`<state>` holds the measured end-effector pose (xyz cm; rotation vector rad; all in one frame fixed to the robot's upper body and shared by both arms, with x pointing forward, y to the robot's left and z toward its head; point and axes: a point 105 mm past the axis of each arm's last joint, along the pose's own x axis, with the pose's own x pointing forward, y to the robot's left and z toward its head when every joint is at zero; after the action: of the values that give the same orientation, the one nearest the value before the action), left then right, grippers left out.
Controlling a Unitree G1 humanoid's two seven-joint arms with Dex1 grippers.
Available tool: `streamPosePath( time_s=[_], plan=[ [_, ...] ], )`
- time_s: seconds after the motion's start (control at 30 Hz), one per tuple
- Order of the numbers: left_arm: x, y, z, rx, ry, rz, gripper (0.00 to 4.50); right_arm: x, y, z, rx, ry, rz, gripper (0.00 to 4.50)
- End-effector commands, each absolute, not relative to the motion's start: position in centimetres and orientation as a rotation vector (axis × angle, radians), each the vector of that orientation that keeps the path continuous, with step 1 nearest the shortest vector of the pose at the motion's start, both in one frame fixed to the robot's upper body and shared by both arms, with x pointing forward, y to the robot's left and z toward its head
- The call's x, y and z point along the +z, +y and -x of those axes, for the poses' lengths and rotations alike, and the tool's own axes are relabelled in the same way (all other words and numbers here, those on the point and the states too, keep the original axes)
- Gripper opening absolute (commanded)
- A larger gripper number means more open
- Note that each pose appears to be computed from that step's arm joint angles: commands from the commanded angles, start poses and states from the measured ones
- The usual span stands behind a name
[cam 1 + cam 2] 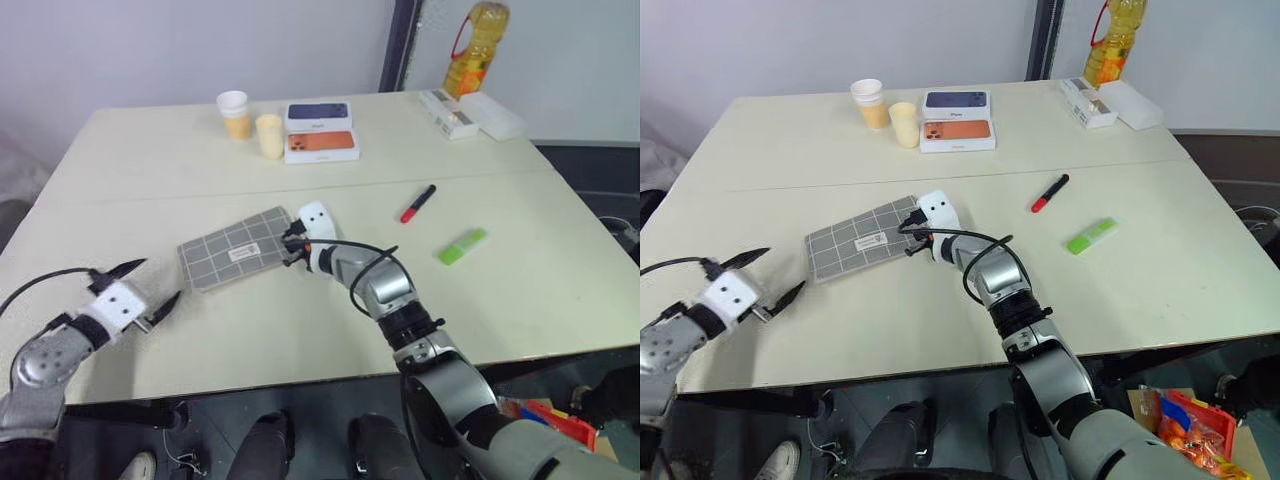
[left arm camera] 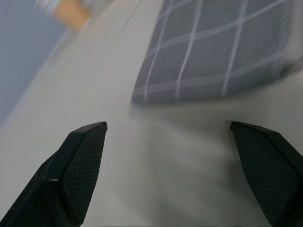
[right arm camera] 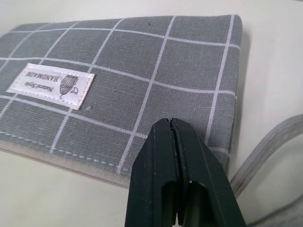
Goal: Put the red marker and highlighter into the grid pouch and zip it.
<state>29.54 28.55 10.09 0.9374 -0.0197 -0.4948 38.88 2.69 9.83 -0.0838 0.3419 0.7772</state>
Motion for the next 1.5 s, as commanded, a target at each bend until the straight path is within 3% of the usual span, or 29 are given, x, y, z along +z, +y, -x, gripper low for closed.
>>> streamPosePath(
  time_s=[0.03, 0.3, 0.4, 0.63, 0.8, 0.9, 1.03, 1.23, 1.5],
  plan=[
    [9.8, 27.6, -30.6, -0.602, -0.078, -1.107, 4.50, 9.5, 3.0, -38.4, 0.787, 0.342, 0.102, 0.04],
    [9.8, 25.1, -32.2, -0.759, -0.205, -1.175, 4.50, 9.5, 2.9, -38.2, 0.781, 0.338, 0.103, 0.04],
    [9.7, 24.3, -32.0, -0.812, -0.246, -1.181, 3.67, 9.4, 2.9, -38.0, 0.777, 0.338, 0.106, 0.00],
    [10.5, 23.7, -31.6, -0.836, -0.333, -1.165, 0.09, 9.2, 3.1, -37.6, 0.782, 0.335, 0.111, 0.00],
    [10.2, 24.0, -31.6, -0.804, -0.308, -1.091, 0.03, 10.5, 3.1, -38.1, 0.772, 0.282, 0.091, 0.00],
    [10.3, 23.6, -31.7, -0.751, -0.290, -0.932, 0.03, 13.3, 2.4, -38.2, 0.809, 0.159, 0.068, 0.00],
    [12.1, 22.3, -32.0, -0.623, -0.296, -0.658, 0.00, 15.4, -0.9, -38.7, 0.762, 0.068, 0.190, 1.31],
    [12.4, 20.3, -30.8, -0.550, -0.269, -0.558, 0.00, 17.2, -4.3, -37.5, 0.763, 0.021, 0.237, 4.42],
    [12.8, 18.2, -30.7, -0.535, -0.275, -0.496, 0.00, 16.1, -5.2, -36.9, 0.781, 0.076, 0.270, 4.42]
  ],
)
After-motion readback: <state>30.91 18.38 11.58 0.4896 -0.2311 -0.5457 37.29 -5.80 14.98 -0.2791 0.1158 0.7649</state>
